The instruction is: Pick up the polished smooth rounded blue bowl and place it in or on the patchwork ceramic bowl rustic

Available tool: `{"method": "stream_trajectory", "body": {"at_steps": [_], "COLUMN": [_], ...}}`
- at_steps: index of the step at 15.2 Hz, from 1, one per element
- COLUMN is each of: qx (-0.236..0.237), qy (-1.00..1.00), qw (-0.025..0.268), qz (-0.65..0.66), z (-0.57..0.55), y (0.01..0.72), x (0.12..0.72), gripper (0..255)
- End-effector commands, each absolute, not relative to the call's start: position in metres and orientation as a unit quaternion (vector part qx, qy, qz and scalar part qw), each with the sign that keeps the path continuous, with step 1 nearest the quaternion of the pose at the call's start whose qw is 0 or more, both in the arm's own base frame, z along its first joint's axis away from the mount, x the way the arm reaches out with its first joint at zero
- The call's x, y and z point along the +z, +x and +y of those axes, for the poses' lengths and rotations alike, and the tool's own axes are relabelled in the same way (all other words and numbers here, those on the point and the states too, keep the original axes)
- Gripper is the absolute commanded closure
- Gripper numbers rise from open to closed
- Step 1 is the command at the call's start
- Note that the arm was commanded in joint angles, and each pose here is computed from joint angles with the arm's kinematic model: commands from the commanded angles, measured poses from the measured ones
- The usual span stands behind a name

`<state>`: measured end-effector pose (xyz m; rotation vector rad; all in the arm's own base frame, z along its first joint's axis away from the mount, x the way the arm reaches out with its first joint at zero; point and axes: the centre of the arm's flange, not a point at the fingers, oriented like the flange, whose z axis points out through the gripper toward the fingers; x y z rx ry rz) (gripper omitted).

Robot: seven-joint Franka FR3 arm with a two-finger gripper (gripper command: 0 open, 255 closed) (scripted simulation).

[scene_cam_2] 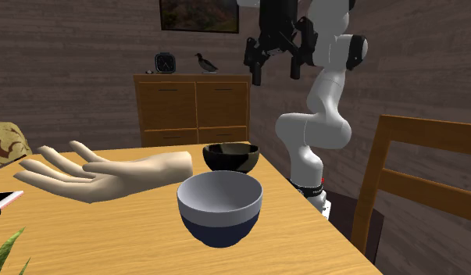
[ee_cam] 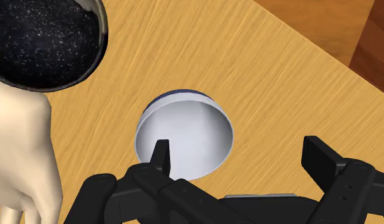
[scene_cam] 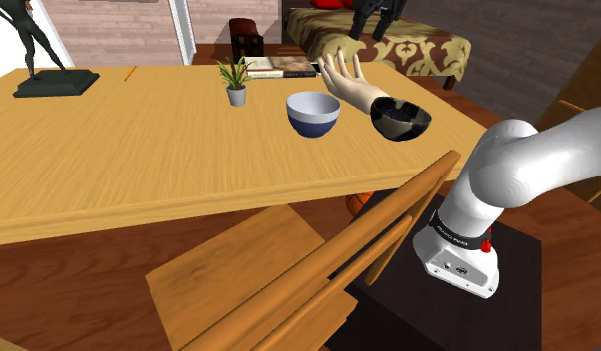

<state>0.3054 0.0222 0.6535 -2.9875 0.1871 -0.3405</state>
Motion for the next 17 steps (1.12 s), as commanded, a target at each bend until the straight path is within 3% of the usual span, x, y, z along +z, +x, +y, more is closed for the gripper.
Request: {"method": "stream_trajectory", "body": {"at_steps": [1,17], "qx": [-0.113,-0.024], "qy": [-0.99,-0.997], "qw": [0.064,0.051], "qz": [0.062,0.047], "z": [0.022,-0.067], "y": [0.305,0.445], "x": [0.654,0.504], "gripper": [0,0]}}
